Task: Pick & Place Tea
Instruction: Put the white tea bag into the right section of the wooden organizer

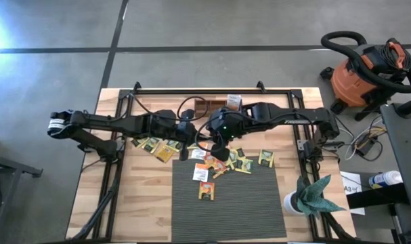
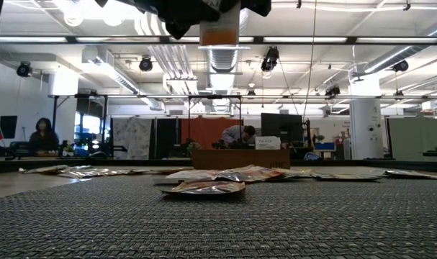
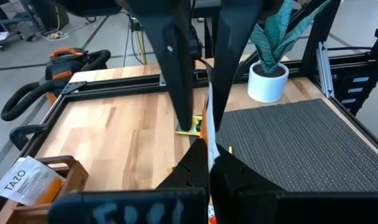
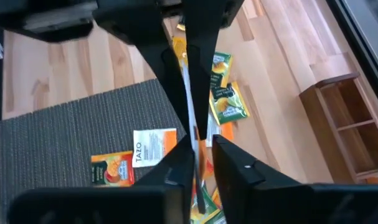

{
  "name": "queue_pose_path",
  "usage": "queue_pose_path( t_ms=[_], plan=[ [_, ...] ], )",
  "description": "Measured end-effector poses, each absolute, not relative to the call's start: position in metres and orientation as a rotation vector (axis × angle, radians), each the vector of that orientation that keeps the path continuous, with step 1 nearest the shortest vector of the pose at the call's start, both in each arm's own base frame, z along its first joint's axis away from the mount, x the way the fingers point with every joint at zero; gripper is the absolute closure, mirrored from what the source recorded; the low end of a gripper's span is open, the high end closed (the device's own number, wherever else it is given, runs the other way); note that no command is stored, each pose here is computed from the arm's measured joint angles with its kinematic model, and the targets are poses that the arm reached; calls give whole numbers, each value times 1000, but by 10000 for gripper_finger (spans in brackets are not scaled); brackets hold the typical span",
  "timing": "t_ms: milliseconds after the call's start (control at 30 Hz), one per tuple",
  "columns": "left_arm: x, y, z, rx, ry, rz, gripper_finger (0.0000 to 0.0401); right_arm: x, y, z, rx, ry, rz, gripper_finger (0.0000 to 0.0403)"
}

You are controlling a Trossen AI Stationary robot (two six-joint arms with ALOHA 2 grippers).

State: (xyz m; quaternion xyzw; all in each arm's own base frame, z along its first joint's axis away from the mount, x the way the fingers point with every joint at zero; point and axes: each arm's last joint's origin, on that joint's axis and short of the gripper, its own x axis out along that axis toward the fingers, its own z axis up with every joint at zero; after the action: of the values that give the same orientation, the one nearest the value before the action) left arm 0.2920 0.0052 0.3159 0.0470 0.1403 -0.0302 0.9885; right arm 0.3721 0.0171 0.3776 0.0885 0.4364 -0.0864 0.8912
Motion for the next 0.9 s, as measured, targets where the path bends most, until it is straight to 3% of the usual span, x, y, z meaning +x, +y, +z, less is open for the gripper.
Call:
queue_pose_path(
  t_ms=[100,267,467,600,900],
  plan=[
    [292,5,315,94,287,-60,401,372,17,374,175,915,-187,387],
    [293,6,312,68,309,-47,393,373,17,372,162,919,-195,394],
    [291,7,303,37,354,-8,317,371,10,376,123,912,-245,394],
    [285,10,287,13,433,122,269,368,-3,376,115,927,-277,394],
    [234,10,284,-61,367,168,250,352,-68,345,74,1132,-390,394]
  ],
)
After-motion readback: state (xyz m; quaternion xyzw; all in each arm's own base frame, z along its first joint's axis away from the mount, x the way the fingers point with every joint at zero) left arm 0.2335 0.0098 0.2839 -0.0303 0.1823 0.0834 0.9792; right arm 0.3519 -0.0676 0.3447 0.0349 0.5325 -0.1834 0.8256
